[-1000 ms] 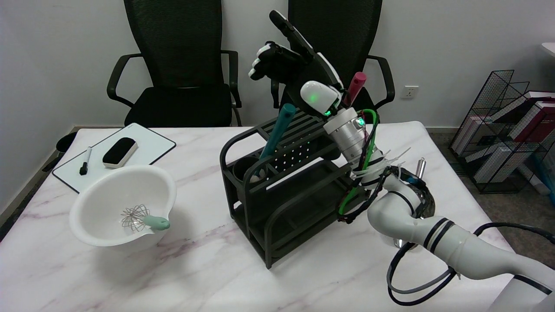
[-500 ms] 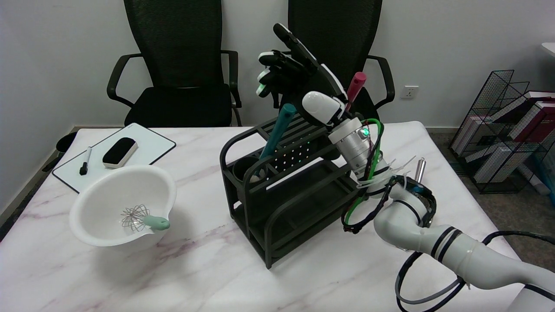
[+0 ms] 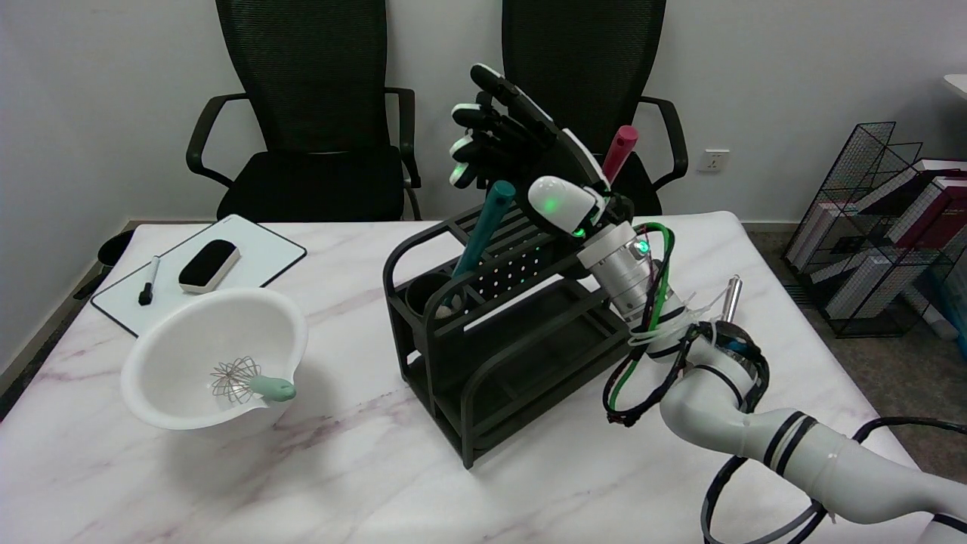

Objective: Pick up the blue sponge bottle brush.

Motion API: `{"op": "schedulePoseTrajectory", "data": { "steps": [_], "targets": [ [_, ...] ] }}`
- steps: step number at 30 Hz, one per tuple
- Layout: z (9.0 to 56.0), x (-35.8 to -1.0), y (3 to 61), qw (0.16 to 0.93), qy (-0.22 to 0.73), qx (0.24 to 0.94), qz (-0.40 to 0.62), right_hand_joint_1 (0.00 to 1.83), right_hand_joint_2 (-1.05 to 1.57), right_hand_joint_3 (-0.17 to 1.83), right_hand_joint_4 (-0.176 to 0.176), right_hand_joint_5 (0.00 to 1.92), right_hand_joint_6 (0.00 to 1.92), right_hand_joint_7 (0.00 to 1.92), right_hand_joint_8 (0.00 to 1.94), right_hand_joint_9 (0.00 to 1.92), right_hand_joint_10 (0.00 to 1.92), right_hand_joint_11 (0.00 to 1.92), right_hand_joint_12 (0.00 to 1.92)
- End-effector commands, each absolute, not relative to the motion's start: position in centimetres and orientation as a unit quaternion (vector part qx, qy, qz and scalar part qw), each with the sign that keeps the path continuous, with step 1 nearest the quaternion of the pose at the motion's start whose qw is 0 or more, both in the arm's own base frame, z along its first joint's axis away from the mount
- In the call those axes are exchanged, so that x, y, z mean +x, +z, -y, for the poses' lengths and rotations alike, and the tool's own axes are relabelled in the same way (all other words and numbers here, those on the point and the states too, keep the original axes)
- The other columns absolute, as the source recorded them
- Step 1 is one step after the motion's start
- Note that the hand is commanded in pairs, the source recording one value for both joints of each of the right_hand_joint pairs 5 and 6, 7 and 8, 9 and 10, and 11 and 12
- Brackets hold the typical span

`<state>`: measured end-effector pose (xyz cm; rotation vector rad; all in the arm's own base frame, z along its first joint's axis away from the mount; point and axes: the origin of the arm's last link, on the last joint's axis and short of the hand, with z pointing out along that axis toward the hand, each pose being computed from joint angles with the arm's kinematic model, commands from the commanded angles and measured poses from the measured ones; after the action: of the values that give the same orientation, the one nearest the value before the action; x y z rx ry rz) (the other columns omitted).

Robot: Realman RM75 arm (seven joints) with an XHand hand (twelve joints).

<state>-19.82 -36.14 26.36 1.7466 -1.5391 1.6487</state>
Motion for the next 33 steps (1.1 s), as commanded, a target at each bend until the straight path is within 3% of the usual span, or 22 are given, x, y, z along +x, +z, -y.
{"op": "schedulePoseTrajectory", "data": {
  "steps": [1, 33],
  "targets": [
    [34.7, -21.1, 25.6, 0.145, 0.563, 0.598, 0.551, 1.07, -0.08, 0.93, 0.0, 0.32, 0.32, 0.62, 0.62, 0.84, 0.84, 0.99, 0.99],
    [34.5, -23.1, 23.7, 0.147, 0.559, 0.577, 0.577, 1.07, -0.09, 0.94, 0.0, 0.39, 0.39, 0.61, 0.61, 0.8, 0.8, 0.93, 0.93]
  ]
}}
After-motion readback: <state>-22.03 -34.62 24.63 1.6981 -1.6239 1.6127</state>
